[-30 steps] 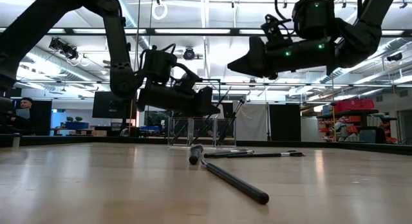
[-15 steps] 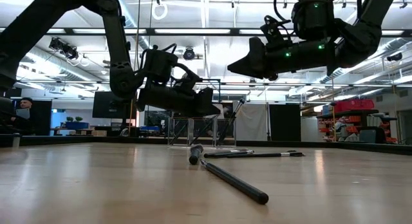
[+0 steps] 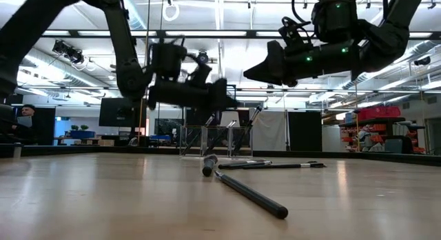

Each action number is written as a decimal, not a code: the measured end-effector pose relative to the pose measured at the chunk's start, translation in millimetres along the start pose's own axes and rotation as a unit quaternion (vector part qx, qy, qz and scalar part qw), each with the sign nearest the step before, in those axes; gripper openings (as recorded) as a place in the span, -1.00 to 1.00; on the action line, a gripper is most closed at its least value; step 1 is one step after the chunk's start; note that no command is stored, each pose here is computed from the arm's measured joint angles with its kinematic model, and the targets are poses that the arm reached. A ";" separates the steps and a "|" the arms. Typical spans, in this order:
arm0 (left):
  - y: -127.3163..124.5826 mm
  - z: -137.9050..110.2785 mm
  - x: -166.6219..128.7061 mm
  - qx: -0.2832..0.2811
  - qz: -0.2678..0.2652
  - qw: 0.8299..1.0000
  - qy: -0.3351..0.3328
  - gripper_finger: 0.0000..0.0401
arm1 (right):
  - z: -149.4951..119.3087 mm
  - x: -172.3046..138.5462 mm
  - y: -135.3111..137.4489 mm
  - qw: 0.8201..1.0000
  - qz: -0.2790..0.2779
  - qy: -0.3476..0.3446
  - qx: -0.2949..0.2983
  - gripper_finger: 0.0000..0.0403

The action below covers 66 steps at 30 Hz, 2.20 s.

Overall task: Put items in baskets/containers
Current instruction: Put the black eyeshadow brush into the transparent organizer

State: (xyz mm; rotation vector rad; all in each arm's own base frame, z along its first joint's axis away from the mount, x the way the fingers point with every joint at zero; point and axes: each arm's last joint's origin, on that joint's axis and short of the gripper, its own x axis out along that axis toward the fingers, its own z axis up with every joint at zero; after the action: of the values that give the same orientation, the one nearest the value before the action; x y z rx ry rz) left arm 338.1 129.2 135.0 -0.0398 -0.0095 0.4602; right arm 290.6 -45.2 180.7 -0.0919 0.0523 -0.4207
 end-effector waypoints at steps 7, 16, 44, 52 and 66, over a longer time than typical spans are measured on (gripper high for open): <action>-32.5 28.9 -14.6 0.046 -0.072 0.994 0.063 -0.41 | 2.2 -13.8 19.2 0.993 0.103 0.054 -0.028 -0.57; -92.3 10.7 -43.6 0.090 -0.234 0.948 0.195 -0.41 | 13.5 -24.1 41.4 0.972 0.236 0.013 0.005 -0.57; -185.8 -43.9 -66.2 0.152 -0.524 0.803 0.240 -0.41 | 11.3 -23.7 40.6 0.975 0.219 0.031 0.029 -0.57; -185.5 -50.2 -70.8 0.181 -0.497 0.803 0.273 -0.45 | 9.8 -23.9 40.7 0.975 0.219 0.039 0.028 -0.57; -183.1 -52.8 -70.9 0.186 -0.489 0.802 0.288 -0.73 | 9.1 -24.1 41.1 0.974 0.220 0.044 0.033 -0.57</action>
State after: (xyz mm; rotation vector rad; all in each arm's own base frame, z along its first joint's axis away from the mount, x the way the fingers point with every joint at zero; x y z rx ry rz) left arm 356.8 -68.0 89.6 0.2114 0.6415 -0.6172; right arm 285.9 2.8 186.4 0.0058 0.1423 0.0174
